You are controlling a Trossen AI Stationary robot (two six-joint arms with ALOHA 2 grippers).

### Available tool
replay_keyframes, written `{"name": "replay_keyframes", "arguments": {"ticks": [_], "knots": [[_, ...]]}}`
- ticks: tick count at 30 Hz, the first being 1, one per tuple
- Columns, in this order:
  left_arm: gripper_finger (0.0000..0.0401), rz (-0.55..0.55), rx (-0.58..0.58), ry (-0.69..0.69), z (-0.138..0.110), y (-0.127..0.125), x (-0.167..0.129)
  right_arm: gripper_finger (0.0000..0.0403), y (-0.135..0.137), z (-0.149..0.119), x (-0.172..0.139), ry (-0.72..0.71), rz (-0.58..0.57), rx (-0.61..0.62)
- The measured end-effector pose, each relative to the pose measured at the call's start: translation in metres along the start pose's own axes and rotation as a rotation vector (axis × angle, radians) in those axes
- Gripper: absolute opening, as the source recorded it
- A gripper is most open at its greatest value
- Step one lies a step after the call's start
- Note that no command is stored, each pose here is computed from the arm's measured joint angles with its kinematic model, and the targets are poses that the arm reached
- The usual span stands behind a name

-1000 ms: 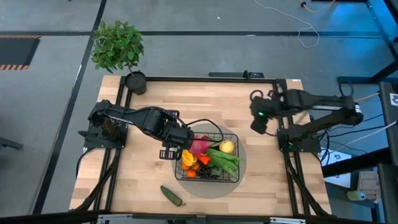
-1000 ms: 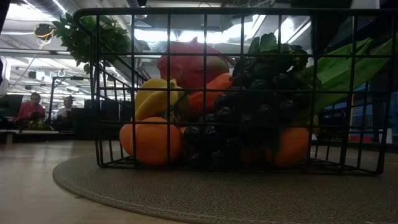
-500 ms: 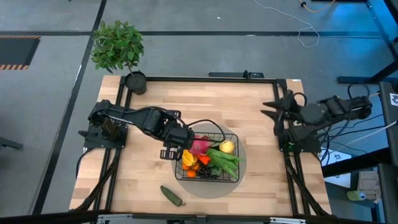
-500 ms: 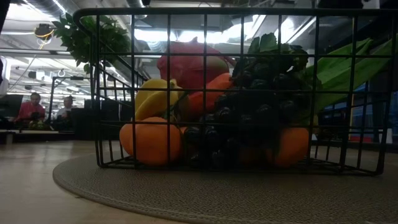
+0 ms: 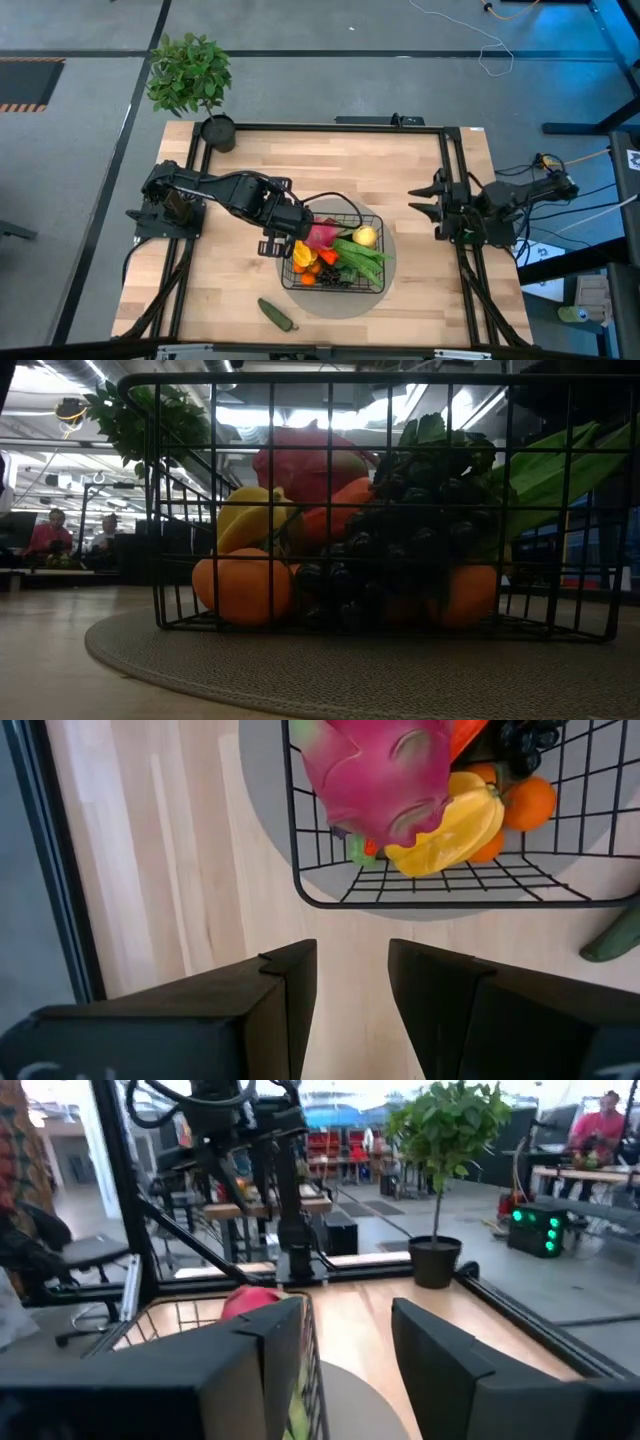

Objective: Build produce basket
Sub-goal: Put the pepper into the black basket

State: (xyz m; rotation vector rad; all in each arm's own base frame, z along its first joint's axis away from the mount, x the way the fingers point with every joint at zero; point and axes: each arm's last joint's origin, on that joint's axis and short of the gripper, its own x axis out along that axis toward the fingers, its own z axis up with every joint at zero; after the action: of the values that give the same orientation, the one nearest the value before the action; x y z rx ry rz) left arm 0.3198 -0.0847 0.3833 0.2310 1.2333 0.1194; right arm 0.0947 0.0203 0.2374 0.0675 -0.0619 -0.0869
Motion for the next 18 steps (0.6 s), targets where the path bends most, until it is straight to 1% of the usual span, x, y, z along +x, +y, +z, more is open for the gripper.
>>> {"name": "replay_keyframes", "arguments": {"ticks": [5,13,16,18], "knots": [[0.0115,-0.005,0.036,-0.004,-0.001,-0.006,-0.002,0.0155,-0.002,-0.025,-0.002,-0.038,0.009,0.017],[0.0115,-0.016,0.058,-0.011,-0.003,-0.015,-0.005,0.0155,-0.004,-0.043,-0.005,-0.072,0.014,0.035],[0.0115,-0.019,0.046,-0.013,-0.003,-0.018,-0.006,0.0155,-0.003,-0.054,-0.005,-0.094,0.062,0.040],[0.0115,-0.021,0.052,-0.015,-0.004,-0.020,-0.006,0.0155,-0.003,-0.054,-0.006,-0.115,0.099,0.035]]}}
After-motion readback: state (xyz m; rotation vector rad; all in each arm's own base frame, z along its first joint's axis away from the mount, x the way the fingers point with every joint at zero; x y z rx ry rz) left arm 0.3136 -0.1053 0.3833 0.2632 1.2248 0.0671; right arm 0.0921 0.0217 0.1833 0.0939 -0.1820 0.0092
